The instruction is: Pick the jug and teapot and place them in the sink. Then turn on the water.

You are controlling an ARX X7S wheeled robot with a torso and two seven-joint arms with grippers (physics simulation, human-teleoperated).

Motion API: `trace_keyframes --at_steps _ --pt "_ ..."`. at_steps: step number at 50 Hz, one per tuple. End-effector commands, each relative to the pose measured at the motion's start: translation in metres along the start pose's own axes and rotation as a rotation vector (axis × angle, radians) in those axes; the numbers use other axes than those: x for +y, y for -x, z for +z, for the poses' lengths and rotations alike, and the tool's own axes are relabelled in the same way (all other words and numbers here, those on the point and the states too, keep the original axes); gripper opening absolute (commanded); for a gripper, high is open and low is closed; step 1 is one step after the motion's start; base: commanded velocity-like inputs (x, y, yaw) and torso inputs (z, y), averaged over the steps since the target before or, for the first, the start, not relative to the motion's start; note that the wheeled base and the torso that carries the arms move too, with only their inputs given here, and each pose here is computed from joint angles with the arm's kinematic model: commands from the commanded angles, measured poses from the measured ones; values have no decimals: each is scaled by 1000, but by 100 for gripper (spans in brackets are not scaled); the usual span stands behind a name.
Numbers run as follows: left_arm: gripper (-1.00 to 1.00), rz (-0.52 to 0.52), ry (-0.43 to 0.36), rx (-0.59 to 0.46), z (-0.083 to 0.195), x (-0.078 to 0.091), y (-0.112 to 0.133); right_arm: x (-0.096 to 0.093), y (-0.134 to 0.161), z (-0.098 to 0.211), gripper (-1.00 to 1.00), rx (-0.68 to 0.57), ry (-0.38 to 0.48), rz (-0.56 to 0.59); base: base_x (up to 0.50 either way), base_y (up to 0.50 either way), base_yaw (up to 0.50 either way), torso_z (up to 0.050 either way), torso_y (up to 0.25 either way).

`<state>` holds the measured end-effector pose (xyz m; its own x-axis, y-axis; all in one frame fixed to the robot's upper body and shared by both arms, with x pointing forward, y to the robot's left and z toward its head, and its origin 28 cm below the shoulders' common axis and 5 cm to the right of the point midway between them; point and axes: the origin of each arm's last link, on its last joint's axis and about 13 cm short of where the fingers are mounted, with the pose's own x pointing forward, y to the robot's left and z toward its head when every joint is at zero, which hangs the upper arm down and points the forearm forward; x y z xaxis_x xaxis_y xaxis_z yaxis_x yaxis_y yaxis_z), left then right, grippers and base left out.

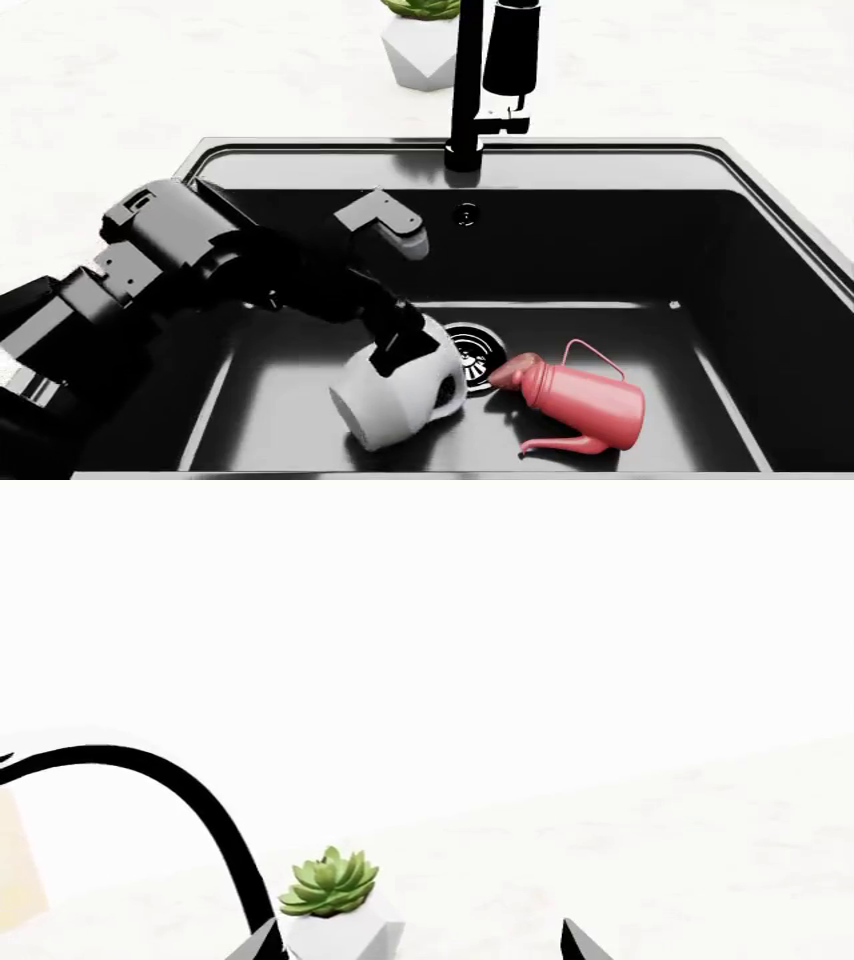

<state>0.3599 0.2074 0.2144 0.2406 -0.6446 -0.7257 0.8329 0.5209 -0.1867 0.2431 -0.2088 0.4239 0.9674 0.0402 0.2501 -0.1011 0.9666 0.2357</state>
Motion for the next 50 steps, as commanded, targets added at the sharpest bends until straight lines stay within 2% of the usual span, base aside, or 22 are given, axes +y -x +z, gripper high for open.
trace_keyframes --at_steps 1,9,19,27,42,50 --pt "100 100 -18 -113 19 -1 39 1 -4 3 100 6 -5 12 0 0 0 0 0" --pt "100 162 3 -193 23 -12 69 0 -10 -4 100 28 -8 0 0 0 0 0 0" --pt "100 244 43 -382 28 -33 115 -1 -32 -16 100 73 -16 -16 0 0 0 0 0" --pt "100 295 70 -513 25 -46 141 0 -73 -27 100 116 -1 -31 0 0 0 0 0" --pt "100 410 100 -679 18 -73 186 9 -146 -59 100 194 70 -95 0 0 0 0 0" --pt "100 463 109 -743 16 -85 204 17 -154 -87 100 248 99 -132 0 0 0 0 0"
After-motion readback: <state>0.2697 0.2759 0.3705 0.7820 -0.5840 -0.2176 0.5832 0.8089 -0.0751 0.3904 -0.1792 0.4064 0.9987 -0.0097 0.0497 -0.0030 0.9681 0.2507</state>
